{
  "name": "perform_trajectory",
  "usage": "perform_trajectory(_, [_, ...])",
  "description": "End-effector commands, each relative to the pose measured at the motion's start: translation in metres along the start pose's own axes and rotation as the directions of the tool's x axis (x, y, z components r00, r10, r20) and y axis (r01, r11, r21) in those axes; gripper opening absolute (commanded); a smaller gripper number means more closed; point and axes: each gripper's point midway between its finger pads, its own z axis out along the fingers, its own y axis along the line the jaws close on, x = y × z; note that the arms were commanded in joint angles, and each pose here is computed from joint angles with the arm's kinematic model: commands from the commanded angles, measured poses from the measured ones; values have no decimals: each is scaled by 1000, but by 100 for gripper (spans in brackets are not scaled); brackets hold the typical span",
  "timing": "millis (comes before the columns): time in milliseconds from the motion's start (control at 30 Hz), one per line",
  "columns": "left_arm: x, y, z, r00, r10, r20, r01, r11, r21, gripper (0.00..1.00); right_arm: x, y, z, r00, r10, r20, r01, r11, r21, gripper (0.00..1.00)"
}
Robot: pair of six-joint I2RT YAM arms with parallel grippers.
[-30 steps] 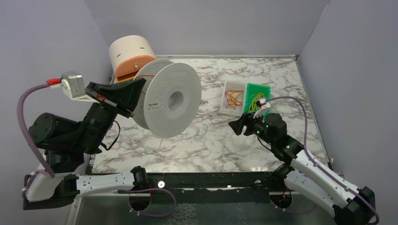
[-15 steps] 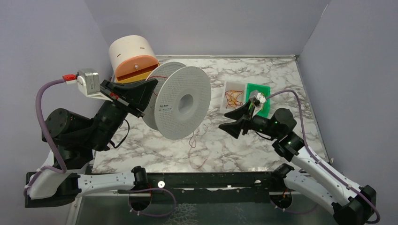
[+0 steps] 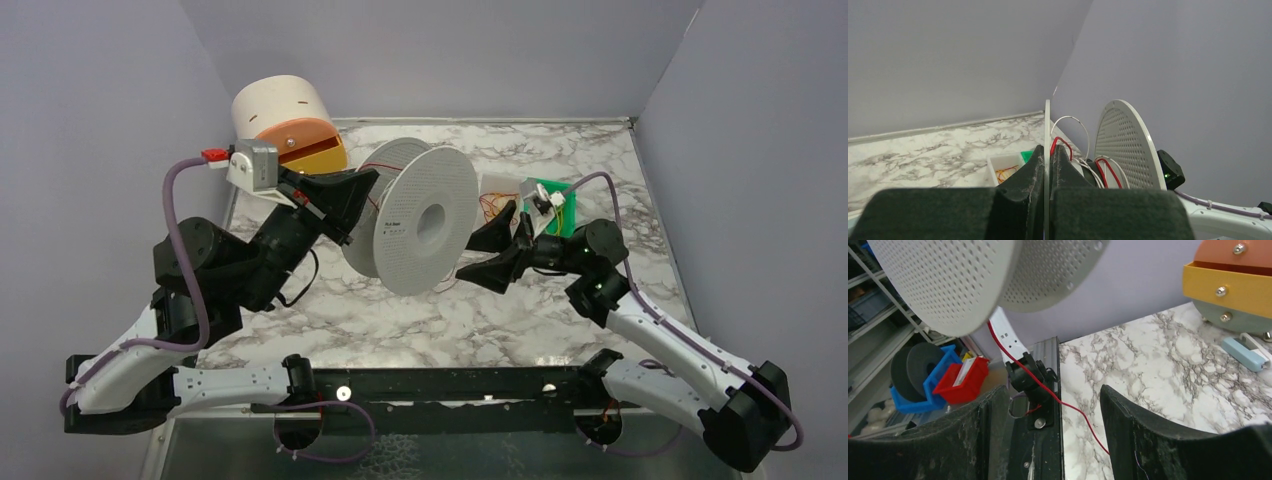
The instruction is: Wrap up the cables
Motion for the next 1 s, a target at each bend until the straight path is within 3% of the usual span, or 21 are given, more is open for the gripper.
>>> perform_trajectory(0, [-19,-19,8,992,-100,82,95,993,67,0,-18,21,7,998,-51,34,54,994,-100,72])
perform_trajectory(467, [-4,-30,33,989,-131,74,128,991,50,0,11,20,19,999,32,-4,-33,987,-156,63])
perform_trajectory(567, [-2,-28,35,986,-144,86,142,989,35,0,17,26,18,998,57,-6,-57,983,-176,52])
perform_trajectory(733, [-5,-23,39,981,-154,121,155,988,4,0,29,32,10,993,115,0,-114,981,-160,23])
perform_trajectory(967, [-1,-9,42,978,-132,161,144,987,-69,0,38,41,-4,986,169,4,-168,979,-112,12])
